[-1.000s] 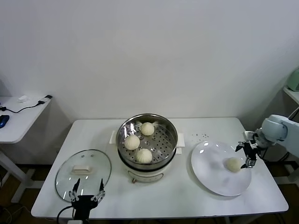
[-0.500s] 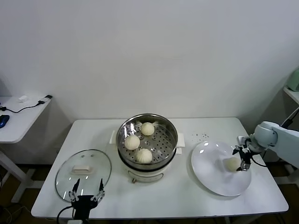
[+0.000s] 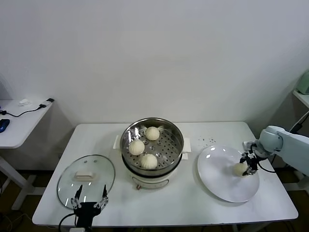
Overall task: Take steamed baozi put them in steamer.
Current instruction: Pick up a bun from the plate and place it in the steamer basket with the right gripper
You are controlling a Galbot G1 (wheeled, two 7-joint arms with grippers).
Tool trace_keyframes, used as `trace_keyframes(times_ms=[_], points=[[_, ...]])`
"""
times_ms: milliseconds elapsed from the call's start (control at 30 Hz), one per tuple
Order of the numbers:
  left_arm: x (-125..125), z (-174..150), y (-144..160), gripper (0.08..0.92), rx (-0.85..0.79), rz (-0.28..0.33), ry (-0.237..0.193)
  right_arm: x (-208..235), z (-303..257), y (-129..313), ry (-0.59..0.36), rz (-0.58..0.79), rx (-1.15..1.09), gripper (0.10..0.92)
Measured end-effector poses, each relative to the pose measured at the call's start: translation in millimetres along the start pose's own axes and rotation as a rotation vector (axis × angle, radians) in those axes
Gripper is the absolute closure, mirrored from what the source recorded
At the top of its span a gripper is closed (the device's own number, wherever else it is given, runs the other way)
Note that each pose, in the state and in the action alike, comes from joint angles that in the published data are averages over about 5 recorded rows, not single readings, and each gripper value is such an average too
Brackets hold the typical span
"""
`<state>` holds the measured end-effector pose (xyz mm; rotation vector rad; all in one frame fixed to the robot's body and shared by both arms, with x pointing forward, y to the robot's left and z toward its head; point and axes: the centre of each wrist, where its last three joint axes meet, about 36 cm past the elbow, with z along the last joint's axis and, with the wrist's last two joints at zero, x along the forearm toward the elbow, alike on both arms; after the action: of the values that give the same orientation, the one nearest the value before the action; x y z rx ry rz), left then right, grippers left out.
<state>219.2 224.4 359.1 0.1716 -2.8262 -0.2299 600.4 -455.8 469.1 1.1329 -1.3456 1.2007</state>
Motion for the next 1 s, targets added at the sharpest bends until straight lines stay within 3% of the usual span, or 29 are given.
trace_keyframes(times_ms=[333,700,1000], points=[[-1,-1,-4,0.177,0.007,0.011,-0.003,86,-39,-28,-0.092,0.04,0.053,0.429],[0,-6,-5,0.177,0.007,0.027,-0.017,230,-159,-45,-0.307,0.143,0.16,0.428],[2,-8,-4,0.177,0.009,0.035,-0.02,244,-253,-19,-0.341,0.106,0.226,0.428]])
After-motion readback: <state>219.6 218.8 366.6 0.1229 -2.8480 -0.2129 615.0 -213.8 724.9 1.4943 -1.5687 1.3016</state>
